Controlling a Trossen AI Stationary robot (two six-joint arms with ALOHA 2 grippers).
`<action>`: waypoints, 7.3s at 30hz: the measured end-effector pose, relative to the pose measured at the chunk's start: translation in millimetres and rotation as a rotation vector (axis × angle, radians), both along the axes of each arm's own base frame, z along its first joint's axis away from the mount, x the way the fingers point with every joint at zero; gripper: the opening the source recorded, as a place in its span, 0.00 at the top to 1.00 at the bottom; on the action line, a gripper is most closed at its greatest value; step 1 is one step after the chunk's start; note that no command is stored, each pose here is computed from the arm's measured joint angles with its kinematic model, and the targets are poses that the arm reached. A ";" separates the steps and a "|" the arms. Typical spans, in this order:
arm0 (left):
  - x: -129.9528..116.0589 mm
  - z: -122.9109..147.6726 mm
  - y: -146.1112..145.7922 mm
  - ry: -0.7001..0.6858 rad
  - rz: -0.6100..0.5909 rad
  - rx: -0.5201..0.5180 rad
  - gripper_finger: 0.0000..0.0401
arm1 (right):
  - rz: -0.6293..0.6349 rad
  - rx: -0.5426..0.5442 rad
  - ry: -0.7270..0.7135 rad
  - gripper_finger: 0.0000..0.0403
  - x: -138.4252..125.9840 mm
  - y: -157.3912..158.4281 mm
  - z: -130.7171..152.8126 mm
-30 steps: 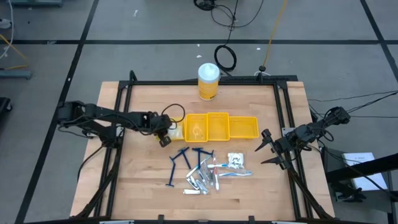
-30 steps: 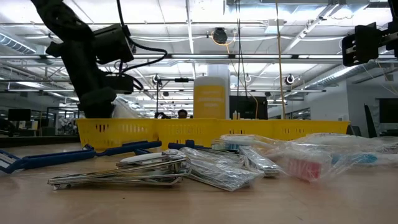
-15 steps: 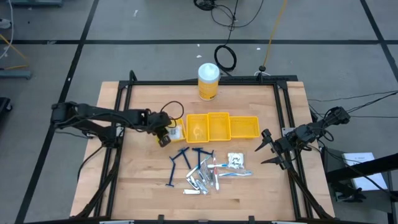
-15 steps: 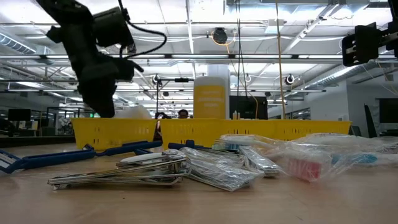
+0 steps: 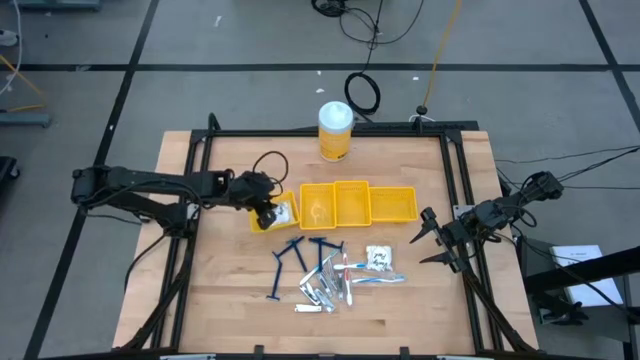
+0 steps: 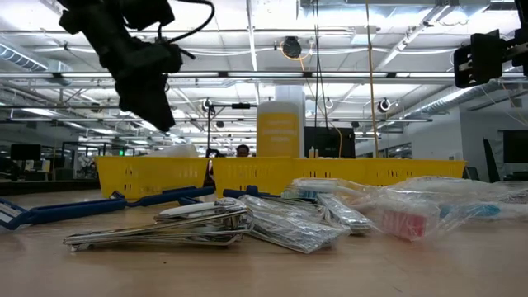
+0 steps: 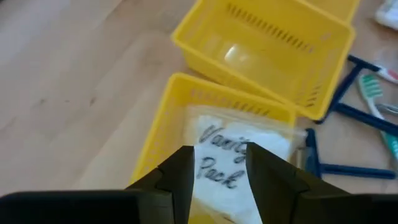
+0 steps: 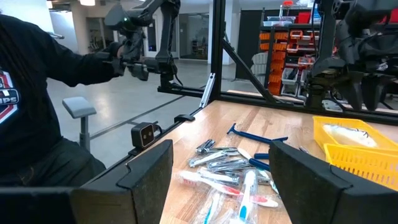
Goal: Pick & Place Travel size toiletries
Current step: Put the bottom vanity pack into the left yellow bin, then put the vanity pack into the left yellow bin
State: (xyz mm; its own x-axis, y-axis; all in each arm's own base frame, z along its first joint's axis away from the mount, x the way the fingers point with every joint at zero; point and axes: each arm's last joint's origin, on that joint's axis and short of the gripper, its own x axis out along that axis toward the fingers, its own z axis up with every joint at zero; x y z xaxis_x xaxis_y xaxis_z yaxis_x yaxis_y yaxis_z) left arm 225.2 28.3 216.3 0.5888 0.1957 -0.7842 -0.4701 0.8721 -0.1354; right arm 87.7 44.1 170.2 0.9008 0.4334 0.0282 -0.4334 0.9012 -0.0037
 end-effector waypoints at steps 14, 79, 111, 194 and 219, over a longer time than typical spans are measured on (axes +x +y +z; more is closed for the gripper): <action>32.0 -68.0 -6.0 0.264 -0.149 -0.059 0.69 | 0.000 -0.002 0.003 0.37 0.2 0.1 -0.3; -49.3 -6.7 -52.5 -0.806 -0.377 0.388 0.69 | -0.068 0.415 -0.320 0.37 -8.0 -8.1 42.6; -49.0 -10.4 -52.2 -0.772 -0.375 0.377 0.69 | -0.557 -0.116 1.068 0.50 115.1 70.2 -21.3; -49.0 -10.7 -51.6 -0.771 -0.356 0.362 0.69 | -0.448 0.103 0.905 0.98 92.0 57.9 -51.4; -11.6 -12.0 -67.2 -0.899 -0.448 0.332 0.69 | -0.432 -0.072 0.263 0.99 123.4 57.0 -2.6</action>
State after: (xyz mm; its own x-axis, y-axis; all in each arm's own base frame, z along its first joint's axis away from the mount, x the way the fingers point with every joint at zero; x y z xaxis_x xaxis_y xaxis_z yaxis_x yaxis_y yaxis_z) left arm 213.6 -39.0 204.2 0.9979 -0.0584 0.0295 0.0584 0.9983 0.0035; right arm 211.1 101.0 167.6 0.9708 0.0123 -0.2396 -0.0160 0.9998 -0.0134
